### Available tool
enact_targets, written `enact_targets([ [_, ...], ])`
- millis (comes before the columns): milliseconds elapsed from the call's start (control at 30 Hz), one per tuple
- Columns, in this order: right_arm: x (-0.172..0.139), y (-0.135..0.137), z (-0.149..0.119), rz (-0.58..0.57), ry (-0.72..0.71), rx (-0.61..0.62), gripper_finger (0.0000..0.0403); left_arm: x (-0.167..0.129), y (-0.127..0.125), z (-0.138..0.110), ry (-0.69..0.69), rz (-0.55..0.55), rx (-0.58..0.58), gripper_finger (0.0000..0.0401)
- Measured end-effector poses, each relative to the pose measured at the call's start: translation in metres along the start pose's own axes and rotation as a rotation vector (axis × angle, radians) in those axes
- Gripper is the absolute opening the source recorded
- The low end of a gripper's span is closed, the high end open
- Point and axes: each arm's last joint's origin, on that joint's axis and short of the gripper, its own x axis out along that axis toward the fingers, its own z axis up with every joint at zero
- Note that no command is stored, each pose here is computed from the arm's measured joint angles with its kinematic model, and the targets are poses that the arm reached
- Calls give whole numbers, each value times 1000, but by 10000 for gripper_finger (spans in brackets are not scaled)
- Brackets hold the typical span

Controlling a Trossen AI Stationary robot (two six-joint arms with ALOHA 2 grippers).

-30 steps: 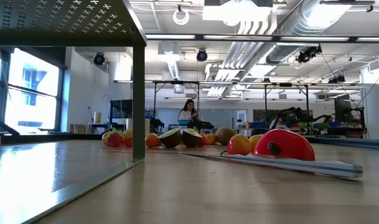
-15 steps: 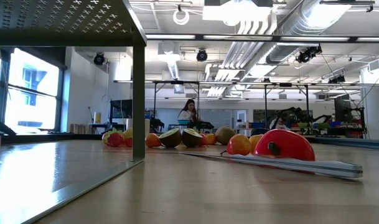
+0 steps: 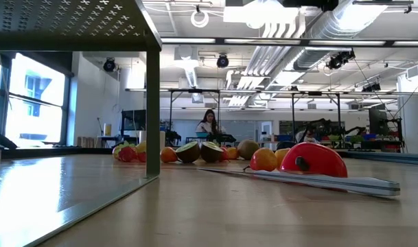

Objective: Pick & Place Fruit
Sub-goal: Put the pear into the red strainer bowl on the shelf

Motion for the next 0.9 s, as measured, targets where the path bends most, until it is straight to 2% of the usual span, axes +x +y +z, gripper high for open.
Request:
enact_targets([
  [100,5,-4,-6,18,78,-12,258,-12,5,4,-22,0,-9,177],
  [267,24,-14,-20,-47,224,-14,258,-24,9,6,-28,-5,-11,177],
  [567,80,-32,-53,-241,477,150,258,-21,9,4,-10,-4,-22,177],
  [800,125,-38,-90,-214,705,174,258,-16,7,1,11,2,-19,177],
  [900,141,-39,-106,-235,780,165,258,-16,7,1,11,3,-19,177],
])
